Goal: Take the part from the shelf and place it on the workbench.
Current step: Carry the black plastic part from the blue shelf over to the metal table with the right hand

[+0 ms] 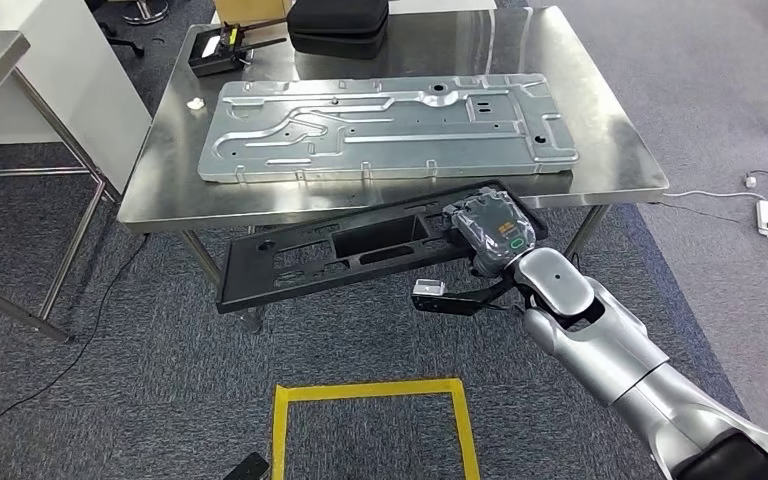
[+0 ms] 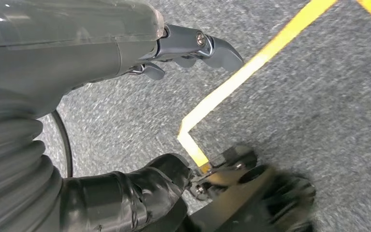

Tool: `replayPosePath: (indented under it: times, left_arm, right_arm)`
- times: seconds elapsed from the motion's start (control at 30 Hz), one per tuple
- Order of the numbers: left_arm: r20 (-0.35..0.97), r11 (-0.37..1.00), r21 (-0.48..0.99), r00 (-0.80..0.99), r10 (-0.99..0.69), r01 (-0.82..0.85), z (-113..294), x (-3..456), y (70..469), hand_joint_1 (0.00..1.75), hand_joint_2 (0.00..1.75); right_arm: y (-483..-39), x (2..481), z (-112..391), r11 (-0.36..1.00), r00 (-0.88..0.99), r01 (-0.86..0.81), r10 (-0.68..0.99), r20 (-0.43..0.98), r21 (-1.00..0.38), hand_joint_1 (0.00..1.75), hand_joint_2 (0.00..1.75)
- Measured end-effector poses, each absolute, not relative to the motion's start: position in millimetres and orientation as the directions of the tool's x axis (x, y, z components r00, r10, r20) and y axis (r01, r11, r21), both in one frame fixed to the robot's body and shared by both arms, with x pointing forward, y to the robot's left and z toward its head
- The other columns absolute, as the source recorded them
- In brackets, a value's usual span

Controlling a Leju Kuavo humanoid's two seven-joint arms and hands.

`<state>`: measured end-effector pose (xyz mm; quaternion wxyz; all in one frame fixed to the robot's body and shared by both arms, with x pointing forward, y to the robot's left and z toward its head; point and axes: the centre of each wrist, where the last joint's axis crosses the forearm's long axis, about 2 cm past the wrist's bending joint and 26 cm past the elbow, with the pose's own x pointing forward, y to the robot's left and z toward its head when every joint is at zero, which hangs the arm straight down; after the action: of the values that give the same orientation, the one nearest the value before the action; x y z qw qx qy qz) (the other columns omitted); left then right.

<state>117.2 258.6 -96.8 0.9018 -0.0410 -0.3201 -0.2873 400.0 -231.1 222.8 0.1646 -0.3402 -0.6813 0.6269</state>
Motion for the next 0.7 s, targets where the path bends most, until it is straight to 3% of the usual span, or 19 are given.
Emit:
replayPosePath:
  times: [0.7]
  left_arm:
    - [0.606,0.833,0.109,0.628,-0.488,0.542,-98,114,259,0.00,1.75]
  right_arm:
    - [-241,400,206,-0.030,-0.681,0.230,0.709,-0.183,-0.973,1.75,1.75]
